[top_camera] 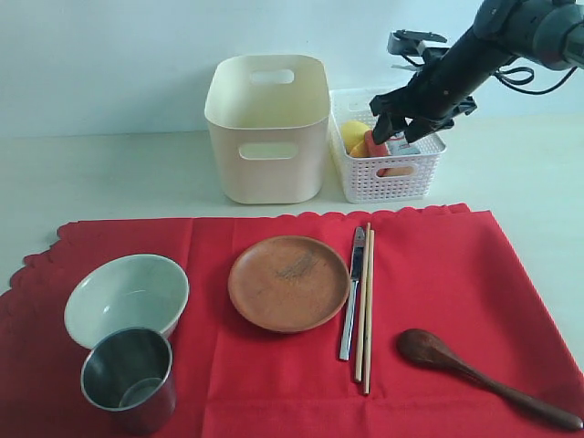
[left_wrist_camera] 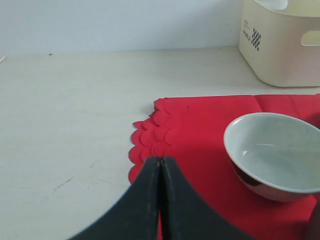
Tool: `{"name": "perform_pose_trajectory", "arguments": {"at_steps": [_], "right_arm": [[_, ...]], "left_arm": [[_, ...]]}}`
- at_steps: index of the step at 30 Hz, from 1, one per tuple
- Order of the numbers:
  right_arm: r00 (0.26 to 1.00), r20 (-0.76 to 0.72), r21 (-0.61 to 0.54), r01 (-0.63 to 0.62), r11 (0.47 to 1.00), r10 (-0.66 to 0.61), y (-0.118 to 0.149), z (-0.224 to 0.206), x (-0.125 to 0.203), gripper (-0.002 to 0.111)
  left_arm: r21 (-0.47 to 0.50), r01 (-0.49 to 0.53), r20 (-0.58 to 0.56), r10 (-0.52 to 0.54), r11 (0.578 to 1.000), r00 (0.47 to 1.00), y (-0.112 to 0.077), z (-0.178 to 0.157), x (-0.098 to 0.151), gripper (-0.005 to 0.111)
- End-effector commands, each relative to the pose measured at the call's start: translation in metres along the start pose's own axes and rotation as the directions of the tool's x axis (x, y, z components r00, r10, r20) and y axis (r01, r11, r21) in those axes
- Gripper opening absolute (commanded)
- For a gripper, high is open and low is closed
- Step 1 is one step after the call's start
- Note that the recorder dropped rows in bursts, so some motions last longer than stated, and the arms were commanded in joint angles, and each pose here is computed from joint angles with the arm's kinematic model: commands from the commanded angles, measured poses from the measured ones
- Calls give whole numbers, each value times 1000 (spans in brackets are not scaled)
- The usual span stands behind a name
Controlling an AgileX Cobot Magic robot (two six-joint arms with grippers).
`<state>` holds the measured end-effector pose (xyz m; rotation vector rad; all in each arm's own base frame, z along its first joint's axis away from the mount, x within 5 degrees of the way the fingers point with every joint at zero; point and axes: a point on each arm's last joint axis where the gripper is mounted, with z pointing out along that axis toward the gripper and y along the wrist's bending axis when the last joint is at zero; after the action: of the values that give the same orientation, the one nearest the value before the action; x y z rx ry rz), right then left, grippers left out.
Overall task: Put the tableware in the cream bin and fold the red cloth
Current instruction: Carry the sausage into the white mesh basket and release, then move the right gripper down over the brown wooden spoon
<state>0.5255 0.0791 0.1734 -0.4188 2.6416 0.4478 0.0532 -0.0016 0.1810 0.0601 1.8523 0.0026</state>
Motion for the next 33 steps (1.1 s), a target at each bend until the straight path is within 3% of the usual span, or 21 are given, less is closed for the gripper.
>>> {"name": "perform_pose_trajectory", "arguments": {"at_steps": [1,19,25,33], "right_arm": [[1000,12,-17,-24,1000,24,11,-27,-9,60],[998,44,-74,-30,997,33,52,-126,-13,59],[999,-42,-82,-22,996,19,58,-131,19,59],[1000,-6,-29,12,999,-12,63,-136,71,59]], "left_arm": [[4,11,12,-11,1000,1000,0,0,0,0],[4,11,12,-11,1000,1000,0,0,0,0],[4,11,12,-11,1000,1000,0,0,0,0],[4,11,12,-11,1000,1000,0,0,0,0]]}}
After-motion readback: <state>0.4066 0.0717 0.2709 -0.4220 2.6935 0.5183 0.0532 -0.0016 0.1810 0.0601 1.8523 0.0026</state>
